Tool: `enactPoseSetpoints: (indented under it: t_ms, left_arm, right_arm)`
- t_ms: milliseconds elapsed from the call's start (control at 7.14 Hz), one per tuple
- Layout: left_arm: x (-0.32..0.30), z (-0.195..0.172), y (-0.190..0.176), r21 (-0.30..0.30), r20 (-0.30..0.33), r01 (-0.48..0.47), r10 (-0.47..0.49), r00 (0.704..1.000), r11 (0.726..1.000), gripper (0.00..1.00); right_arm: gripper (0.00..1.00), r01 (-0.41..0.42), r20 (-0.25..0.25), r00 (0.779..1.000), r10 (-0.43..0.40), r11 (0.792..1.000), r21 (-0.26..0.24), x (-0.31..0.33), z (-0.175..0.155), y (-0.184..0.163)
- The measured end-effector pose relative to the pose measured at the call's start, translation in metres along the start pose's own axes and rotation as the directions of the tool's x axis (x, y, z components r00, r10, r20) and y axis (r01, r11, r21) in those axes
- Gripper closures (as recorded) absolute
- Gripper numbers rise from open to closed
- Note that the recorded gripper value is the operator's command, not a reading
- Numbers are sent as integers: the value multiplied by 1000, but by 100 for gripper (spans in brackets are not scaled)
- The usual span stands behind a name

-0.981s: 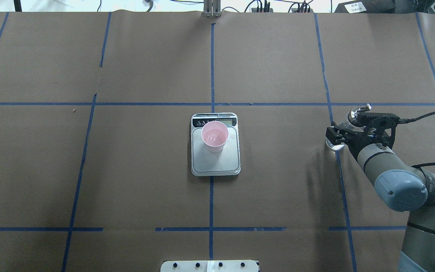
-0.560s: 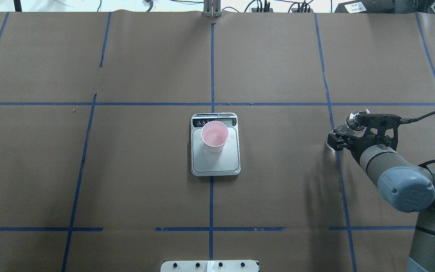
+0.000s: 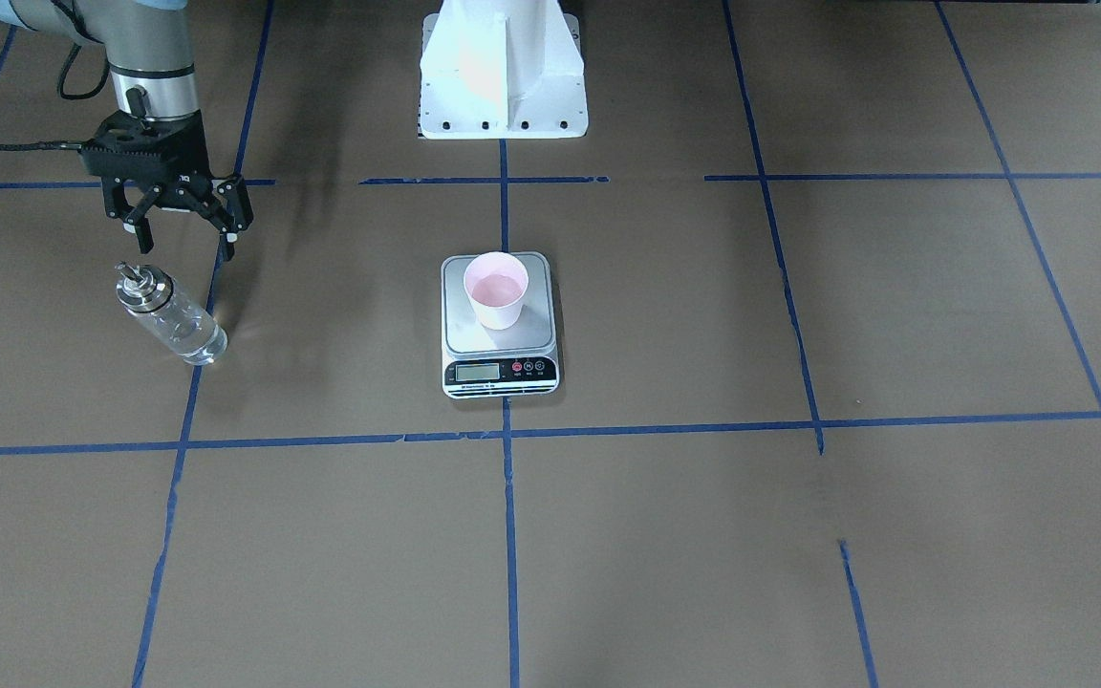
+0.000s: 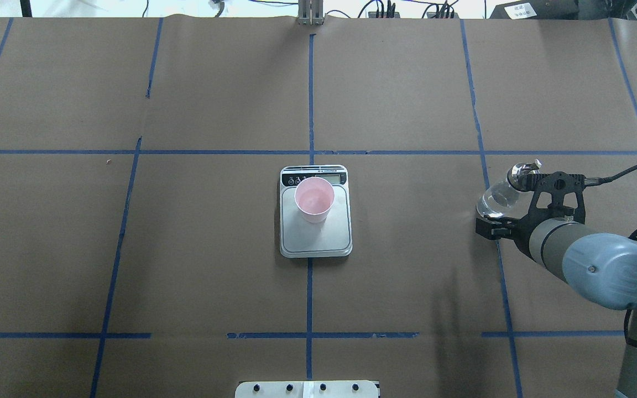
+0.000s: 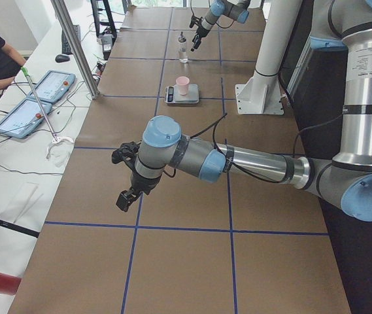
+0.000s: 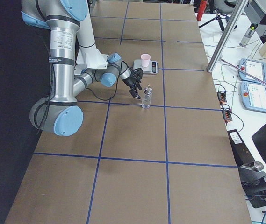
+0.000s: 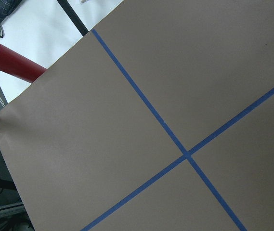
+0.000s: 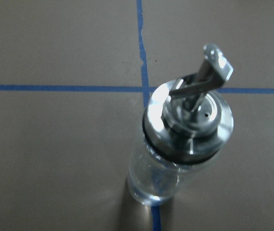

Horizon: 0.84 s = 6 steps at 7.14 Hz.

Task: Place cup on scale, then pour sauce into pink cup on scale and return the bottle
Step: 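Lower the bottle to its original spot with the right gripper, then open the right gripper and withdraw it from the bottle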

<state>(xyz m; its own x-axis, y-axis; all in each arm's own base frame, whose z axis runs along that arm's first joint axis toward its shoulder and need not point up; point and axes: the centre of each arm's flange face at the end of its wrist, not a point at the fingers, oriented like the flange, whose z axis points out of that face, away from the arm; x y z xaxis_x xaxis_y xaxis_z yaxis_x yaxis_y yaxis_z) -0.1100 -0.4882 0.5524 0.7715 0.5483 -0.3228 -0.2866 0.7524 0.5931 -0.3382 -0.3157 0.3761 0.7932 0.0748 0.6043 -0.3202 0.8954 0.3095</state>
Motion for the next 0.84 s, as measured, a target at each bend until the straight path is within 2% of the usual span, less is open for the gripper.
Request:
enactPoseSetpoints:
  t_ms: [140,420,700,840]
  left_arm:
    - [1,-1,0,1,1,-1,1,1000,1000,0]
    - [2,-3,-1,4,2,-3,3,1000,1000,0]
    - [3,-5,-2,6,3,-4,4,1000,1000,0]
    - [3,-4,-1,5,2,-3,3,1000,1000,0]
  right_arm:
    - [0,-2,-1,1000,2,996,-86,-4,-37,0]
    - [0,-31,-3,1000,31,976,-216,-15,-100,-16]
    - [0,-45,-6,999,46,956,-289,-30,-159,-81]
    - [0,-3,13,1000,7,951,-308,-23,-182,-117]
